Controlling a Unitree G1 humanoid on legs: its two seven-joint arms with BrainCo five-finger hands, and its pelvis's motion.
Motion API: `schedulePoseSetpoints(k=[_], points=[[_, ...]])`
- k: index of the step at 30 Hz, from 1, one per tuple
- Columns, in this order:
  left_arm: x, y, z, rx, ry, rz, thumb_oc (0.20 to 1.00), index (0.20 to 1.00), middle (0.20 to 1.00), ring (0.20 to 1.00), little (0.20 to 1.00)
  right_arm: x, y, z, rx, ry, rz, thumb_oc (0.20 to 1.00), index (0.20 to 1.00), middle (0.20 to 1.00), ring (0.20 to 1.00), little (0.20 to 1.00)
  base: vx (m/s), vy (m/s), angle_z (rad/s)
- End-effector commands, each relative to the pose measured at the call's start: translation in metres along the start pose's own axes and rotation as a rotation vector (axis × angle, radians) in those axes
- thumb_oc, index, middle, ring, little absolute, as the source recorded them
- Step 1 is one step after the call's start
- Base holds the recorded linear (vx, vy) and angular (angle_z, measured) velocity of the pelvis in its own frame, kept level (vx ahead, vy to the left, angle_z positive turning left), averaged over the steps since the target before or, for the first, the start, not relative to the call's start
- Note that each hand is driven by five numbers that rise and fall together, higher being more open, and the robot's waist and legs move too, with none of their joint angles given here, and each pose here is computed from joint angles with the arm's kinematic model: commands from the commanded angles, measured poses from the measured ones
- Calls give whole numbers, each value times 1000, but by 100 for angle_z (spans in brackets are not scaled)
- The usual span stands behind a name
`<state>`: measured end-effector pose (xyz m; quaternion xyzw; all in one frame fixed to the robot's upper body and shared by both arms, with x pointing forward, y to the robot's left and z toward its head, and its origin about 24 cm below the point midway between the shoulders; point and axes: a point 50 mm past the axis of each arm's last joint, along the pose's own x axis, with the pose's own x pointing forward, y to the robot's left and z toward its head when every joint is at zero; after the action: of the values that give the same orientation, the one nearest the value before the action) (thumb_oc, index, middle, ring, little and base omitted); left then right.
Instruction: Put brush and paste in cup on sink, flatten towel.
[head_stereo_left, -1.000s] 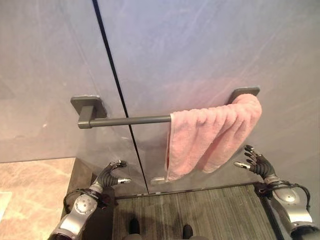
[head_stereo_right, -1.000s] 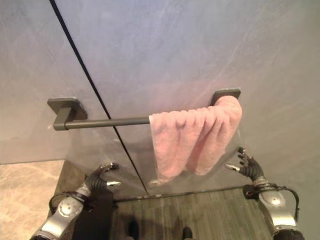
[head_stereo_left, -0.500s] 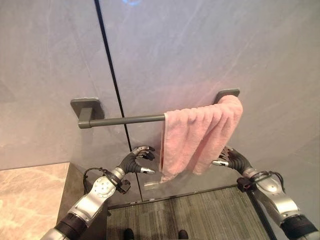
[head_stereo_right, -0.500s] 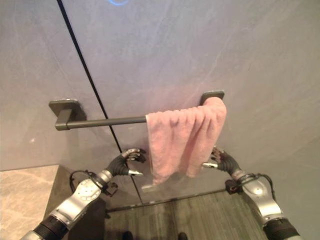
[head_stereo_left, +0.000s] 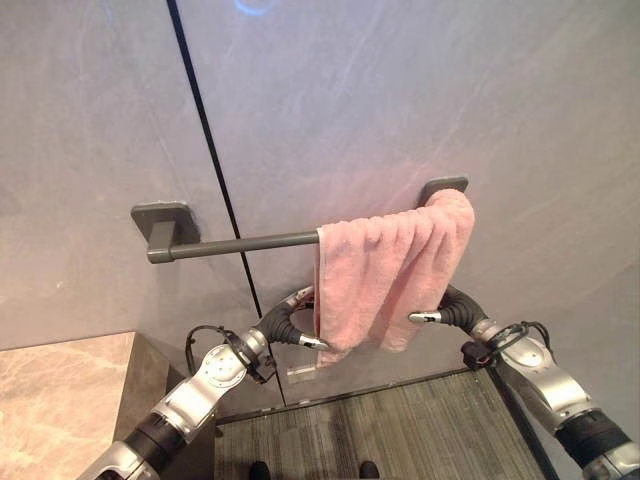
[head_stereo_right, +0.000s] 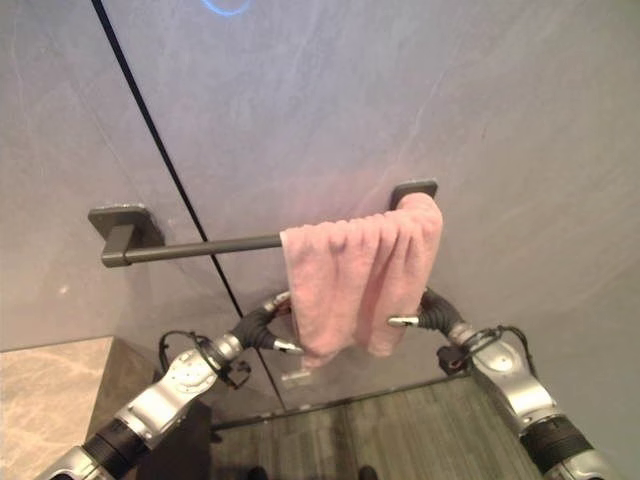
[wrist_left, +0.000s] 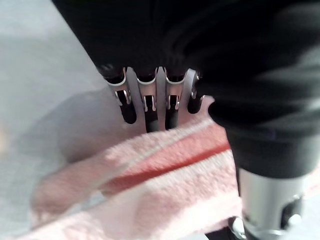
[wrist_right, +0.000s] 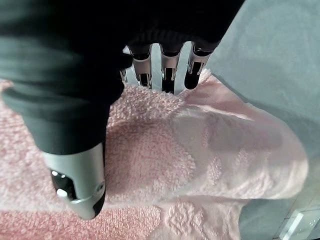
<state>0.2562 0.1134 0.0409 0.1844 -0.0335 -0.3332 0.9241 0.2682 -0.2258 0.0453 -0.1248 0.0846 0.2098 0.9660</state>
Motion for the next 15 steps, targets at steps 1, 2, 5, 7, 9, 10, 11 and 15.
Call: schedulePoseSetpoints(k=[1,2,5,7,9,10,11,15], points=[[21,3,18,49,-95,-14,1000,1000,1000,1000,1000,27,6,47,-76,-196,32,950,950,950,950,950,0,0,0],[23,1,16,52,-86,-15,1000,1000,1000,1000,1000,28,6,46,-83,-191,23,391,391,391,391,391,0,0,0],[30,-5,9,-6,-58,13,200,200,200,200,200,34,8,42,-58,-182,-27,200,200,200,200,200,0,0,0],[30,-4,10,-20,-61,34,200,200,200,200,200,35,10,41,-10,-199,-46,200,200,200,200,200,0,0,0],[29,-3,9,-24,-57,44,200,200,200,200,200,34,10,41,4,-206,-51,200,200,200,200,200,0,0,0],[27,-1,7,-31,-51,58,200,200,200,200,200,32,11,40,31,-214,-59,200,200,200,200,200,0,0,0],[24,1,5,-38,-46,75,200,200,200,200,200,30,12,40,47,-225,-65,200,200,200,200,200,0,0,0],[7,14,4,-35,-47,122,200,200,200,200,200,17,13,40,97,-270,-65,200,200,200,200,200,0,0,0]])
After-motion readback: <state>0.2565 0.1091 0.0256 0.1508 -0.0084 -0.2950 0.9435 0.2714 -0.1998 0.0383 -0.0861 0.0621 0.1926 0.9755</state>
